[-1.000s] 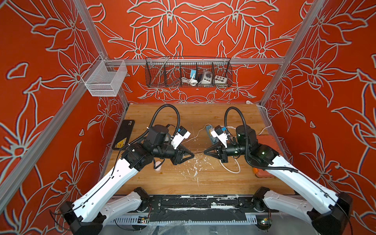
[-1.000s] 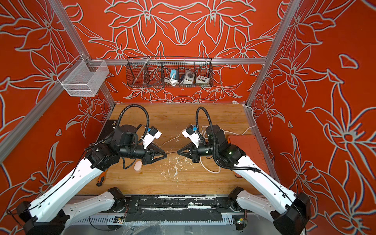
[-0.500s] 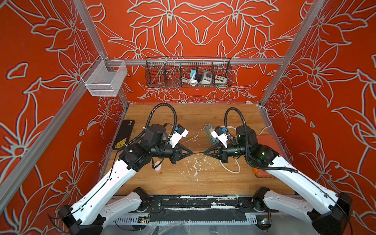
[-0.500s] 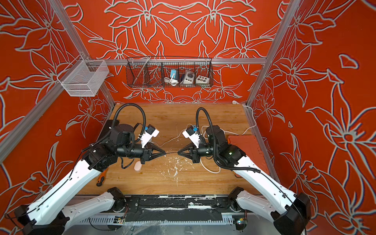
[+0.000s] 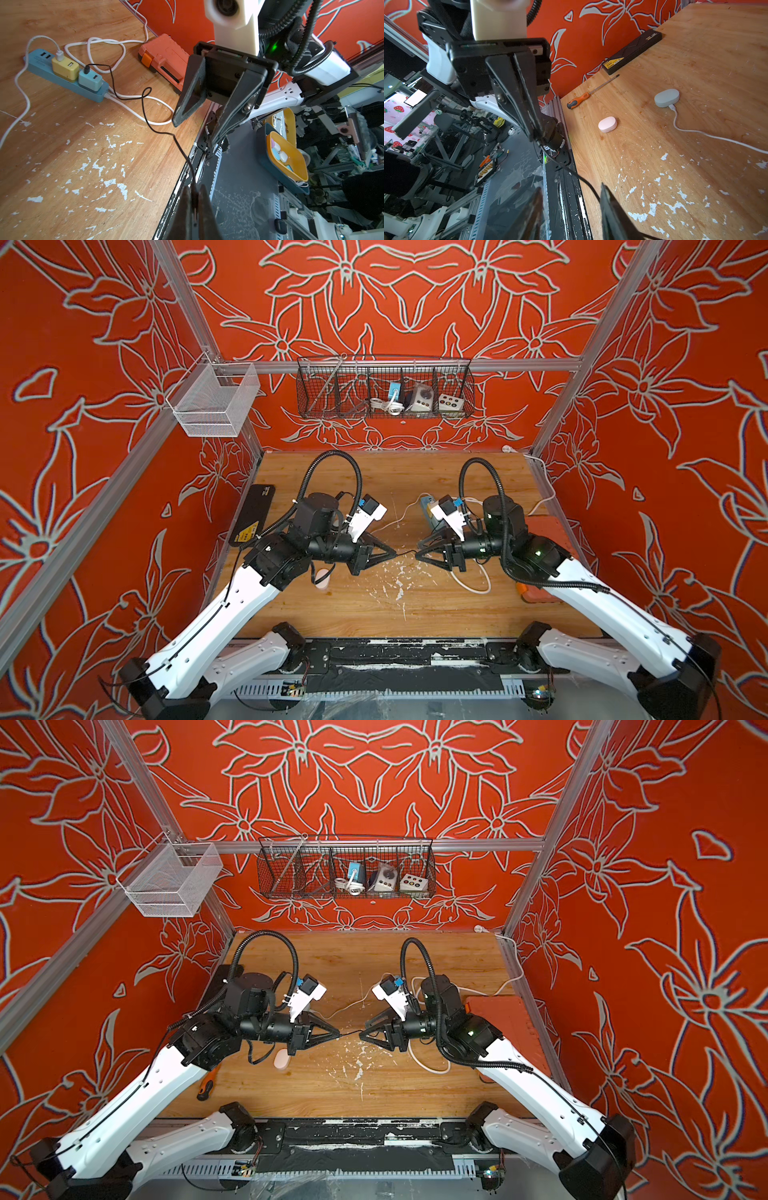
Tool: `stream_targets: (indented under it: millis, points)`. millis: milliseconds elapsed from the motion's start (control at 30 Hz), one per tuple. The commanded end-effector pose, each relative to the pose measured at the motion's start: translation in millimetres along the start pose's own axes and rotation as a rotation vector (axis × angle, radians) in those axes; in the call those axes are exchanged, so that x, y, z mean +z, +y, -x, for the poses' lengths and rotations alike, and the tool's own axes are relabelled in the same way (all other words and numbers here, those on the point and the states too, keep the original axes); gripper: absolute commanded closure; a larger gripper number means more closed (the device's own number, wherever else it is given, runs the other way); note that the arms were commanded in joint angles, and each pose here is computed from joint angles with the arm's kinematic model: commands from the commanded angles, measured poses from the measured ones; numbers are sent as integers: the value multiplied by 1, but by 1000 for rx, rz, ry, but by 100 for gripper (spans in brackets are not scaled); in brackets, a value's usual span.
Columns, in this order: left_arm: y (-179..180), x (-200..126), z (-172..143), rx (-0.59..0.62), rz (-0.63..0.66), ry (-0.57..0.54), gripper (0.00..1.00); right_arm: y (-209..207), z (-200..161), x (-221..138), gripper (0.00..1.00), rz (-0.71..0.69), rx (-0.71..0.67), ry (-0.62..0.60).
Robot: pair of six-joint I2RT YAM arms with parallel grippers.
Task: Charge the bluetooth headset
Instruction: Adjust the charging cable.
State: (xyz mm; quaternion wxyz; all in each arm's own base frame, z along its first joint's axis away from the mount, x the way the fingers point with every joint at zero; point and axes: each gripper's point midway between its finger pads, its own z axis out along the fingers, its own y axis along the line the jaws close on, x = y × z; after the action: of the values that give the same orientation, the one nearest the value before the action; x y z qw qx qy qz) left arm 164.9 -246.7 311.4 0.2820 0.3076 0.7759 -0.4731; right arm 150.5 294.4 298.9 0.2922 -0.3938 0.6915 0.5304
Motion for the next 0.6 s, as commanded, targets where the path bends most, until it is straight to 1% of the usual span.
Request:
stream_targets:
  millis: [0, 133, 367, 500, 567]
  points:
    - [-8, 2, 4, -9, -66, -12, 100, 19, 23, 3, 52, 66, -70, -47]
    - [-10, 3, 6, -15, -76, -17, 100, 28, 28, 12, 50, 116, -85, -50]
    - [-16, 2, 10, -9, -104, -32, 100, 41, 25, 24, 50, 187, -98, -33]
    - [-14, 2, 11, -8, -98, -35, 100, 49, 21, 27, 56, 230, -102, -16]
    - [-14, 3, 12, -7, -98, -35, 100, 49, 19, 28, 63, 232, -101, -6]
